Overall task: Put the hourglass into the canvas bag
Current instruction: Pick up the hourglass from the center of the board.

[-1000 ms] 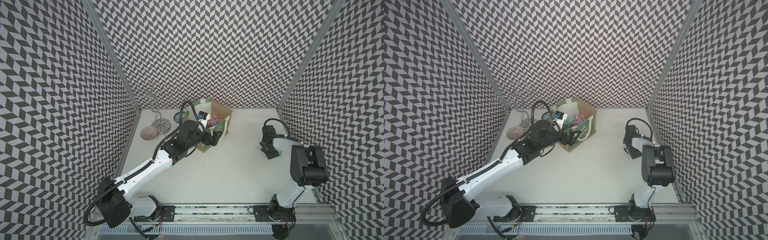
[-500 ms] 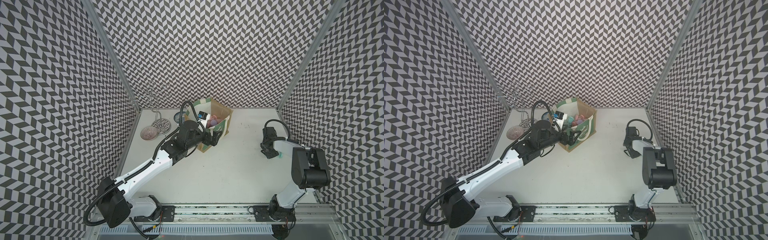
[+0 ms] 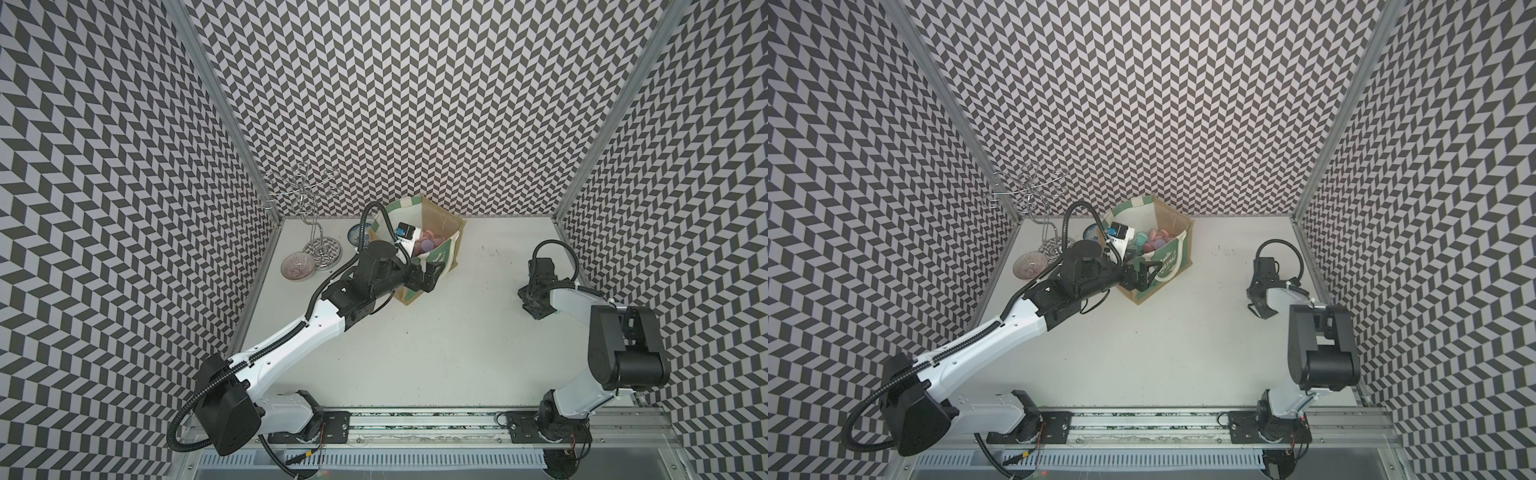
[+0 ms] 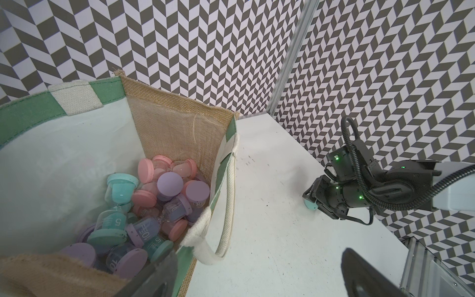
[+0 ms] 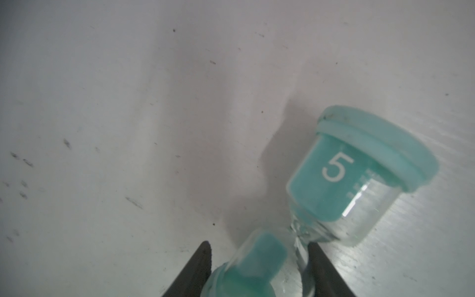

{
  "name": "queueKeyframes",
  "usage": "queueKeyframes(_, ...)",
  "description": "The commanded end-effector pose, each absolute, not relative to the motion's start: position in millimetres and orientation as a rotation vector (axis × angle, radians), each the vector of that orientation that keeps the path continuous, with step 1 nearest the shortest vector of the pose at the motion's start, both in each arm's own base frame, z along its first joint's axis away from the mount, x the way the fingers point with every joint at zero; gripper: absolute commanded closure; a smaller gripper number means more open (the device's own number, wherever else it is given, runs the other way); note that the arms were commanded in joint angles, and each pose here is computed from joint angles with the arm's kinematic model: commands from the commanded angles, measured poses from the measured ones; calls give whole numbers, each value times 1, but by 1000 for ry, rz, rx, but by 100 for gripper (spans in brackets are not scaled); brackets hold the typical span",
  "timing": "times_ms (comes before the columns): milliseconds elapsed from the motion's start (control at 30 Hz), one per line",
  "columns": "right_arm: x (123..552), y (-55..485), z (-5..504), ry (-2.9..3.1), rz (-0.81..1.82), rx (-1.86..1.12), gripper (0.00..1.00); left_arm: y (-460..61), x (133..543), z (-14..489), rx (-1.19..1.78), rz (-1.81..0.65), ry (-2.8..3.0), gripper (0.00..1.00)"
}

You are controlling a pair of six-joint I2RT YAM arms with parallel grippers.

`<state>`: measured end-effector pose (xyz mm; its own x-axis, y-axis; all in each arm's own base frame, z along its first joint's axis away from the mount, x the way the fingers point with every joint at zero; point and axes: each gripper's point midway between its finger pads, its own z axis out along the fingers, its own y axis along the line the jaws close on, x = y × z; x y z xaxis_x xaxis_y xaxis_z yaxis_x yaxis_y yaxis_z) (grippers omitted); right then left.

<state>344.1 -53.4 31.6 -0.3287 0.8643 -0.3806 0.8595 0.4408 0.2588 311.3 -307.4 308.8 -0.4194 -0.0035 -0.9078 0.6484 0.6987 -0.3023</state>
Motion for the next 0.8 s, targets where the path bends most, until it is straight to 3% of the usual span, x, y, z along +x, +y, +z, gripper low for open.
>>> queueKeyframes(0, 355, -51, 50, 2209, 76, 1345, 69, -311, 311, 314, 493, -822, 1857, 1)
queueKeyframes(300, 355, -17, 62, 2314, 134, 1073, 69, -302, 318, 312, 463, -779, 1870, 1)
queueKeyframes(767, 343, 98, 92, 2436, 447, 481, 68, -276, 322, 325, 378, -827, 1856, 1)
